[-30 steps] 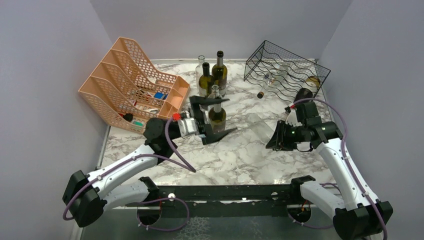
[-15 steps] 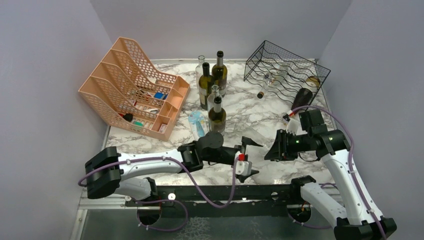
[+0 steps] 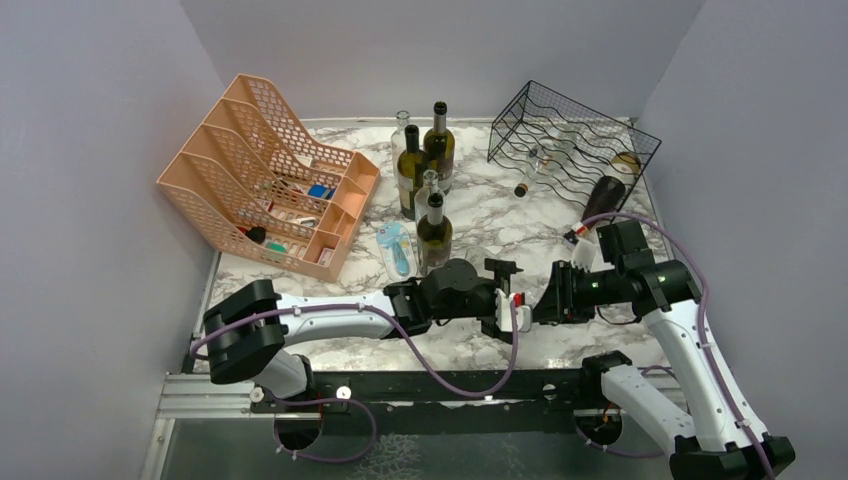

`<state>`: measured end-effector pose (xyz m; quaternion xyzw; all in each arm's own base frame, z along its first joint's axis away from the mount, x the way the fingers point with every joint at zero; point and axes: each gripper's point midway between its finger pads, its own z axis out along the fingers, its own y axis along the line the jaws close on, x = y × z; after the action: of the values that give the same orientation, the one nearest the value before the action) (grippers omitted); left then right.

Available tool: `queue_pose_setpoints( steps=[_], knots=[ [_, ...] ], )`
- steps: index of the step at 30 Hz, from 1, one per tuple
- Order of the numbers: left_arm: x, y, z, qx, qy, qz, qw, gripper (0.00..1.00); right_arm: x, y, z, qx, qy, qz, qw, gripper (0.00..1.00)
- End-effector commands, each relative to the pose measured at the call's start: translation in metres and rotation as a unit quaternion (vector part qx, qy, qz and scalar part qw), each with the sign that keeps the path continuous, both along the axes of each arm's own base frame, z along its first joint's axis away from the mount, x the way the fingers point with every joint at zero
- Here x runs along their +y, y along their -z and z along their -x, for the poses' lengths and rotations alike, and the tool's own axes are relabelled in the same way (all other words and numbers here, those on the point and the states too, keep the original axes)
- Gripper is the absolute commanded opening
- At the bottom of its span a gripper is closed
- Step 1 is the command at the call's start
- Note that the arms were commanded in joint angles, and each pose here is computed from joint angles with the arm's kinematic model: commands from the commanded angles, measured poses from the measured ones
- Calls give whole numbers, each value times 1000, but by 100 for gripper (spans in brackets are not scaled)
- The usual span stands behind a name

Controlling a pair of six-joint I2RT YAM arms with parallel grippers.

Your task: Take the wine bottle off the wine rack

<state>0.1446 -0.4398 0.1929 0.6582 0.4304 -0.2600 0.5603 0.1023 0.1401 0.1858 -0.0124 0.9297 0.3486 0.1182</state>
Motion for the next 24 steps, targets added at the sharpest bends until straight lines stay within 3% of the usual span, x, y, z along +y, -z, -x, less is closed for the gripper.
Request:
queue_pose_setpoints(
  steps=[1,9,17,24],
  knots=[
    [-13,-10,-10,4,-23,12,1000,96,10,-13,0,-22,-30,-34,999,1],
    [-17,-6,-1,17,1,9,1000,80,12,-11,-1,-13,-34,-36,999,2],
    [-20,-2,3,30,8,3,1000,48,14,-15,-1,-13,-41,-44,998,6],
    [-19,-9,6,37,4,11,999,31,10,-21,-10,-28,-26,-24,999,43]
  ],
)
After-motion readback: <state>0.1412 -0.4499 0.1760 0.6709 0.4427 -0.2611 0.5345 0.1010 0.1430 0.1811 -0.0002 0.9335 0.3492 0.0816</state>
